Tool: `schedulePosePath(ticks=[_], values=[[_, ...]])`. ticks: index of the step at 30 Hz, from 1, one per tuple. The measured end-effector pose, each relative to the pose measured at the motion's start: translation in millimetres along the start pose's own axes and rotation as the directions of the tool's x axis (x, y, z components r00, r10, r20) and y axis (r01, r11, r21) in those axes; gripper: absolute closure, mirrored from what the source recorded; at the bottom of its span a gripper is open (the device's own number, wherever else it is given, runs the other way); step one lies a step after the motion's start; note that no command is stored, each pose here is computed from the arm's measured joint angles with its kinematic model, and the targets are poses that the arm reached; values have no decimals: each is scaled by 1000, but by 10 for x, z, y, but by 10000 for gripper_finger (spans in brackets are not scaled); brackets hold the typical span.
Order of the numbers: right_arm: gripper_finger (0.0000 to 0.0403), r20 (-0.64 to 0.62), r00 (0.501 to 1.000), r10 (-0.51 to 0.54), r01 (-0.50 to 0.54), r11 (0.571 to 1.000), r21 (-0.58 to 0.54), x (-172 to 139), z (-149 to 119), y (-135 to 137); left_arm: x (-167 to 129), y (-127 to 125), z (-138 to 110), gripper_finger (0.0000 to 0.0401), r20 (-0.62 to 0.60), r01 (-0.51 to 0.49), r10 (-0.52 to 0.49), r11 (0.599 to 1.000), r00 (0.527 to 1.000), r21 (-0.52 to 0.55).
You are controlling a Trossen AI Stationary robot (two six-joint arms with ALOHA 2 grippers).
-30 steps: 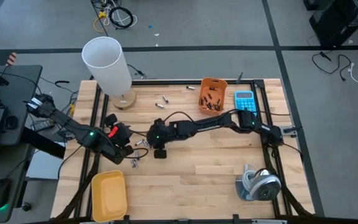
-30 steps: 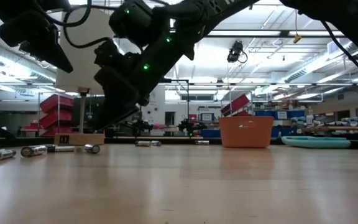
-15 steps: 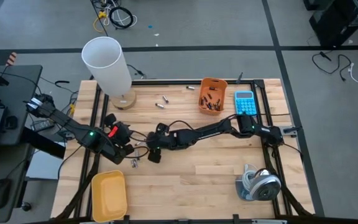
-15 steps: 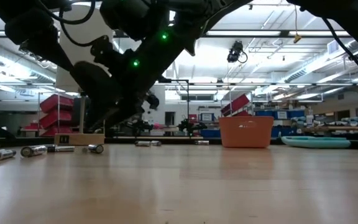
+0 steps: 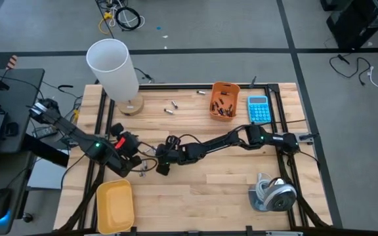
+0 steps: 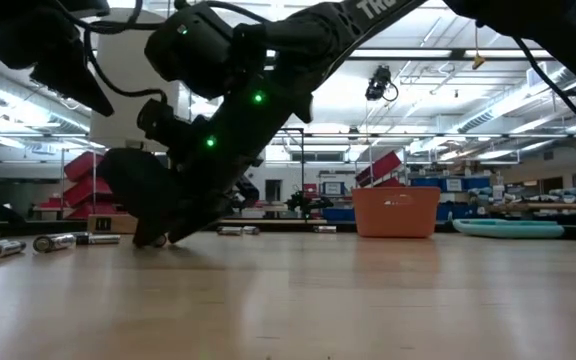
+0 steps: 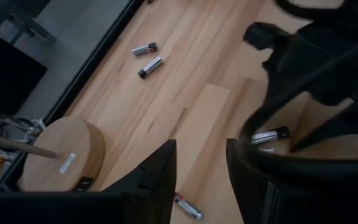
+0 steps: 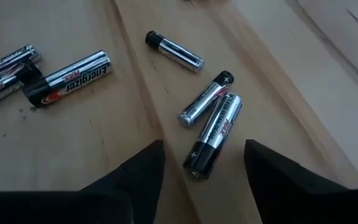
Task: Sort batteries
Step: Put the silver battery into the yellow bin
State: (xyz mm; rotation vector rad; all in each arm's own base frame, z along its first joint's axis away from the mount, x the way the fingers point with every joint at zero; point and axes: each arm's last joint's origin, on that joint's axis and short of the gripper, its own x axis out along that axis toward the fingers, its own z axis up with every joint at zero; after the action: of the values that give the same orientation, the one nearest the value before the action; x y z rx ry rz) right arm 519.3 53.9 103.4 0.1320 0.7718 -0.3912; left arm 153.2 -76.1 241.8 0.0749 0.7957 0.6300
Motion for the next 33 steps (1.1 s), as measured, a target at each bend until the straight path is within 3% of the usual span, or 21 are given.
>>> schedulePosePath(ticks=[7, 15, 26, 33], values=[[240, -21, 1000, 2, -2, 1000, 19, 34, 5, -77, -49, -53, -24, 259, 24, 32, -32, 999, 999, 6], [369, -79, 997, 17, -19, 999, -33, 62, 8, -189, -57, -74, -15, 259, 41, 44, -43, 999, 998, -7], [369, -135, 990, 44, -72, 977, -203, -40, 106, -338, -57, -73, -17, 259, 41, 42, -42, 999, 998, -1], [369, -112, 991, 80, -109, 953, -284, -306, 415, -580, -58, -59, 0, 259, 99, -3, 4, 1000, 995, -9]])
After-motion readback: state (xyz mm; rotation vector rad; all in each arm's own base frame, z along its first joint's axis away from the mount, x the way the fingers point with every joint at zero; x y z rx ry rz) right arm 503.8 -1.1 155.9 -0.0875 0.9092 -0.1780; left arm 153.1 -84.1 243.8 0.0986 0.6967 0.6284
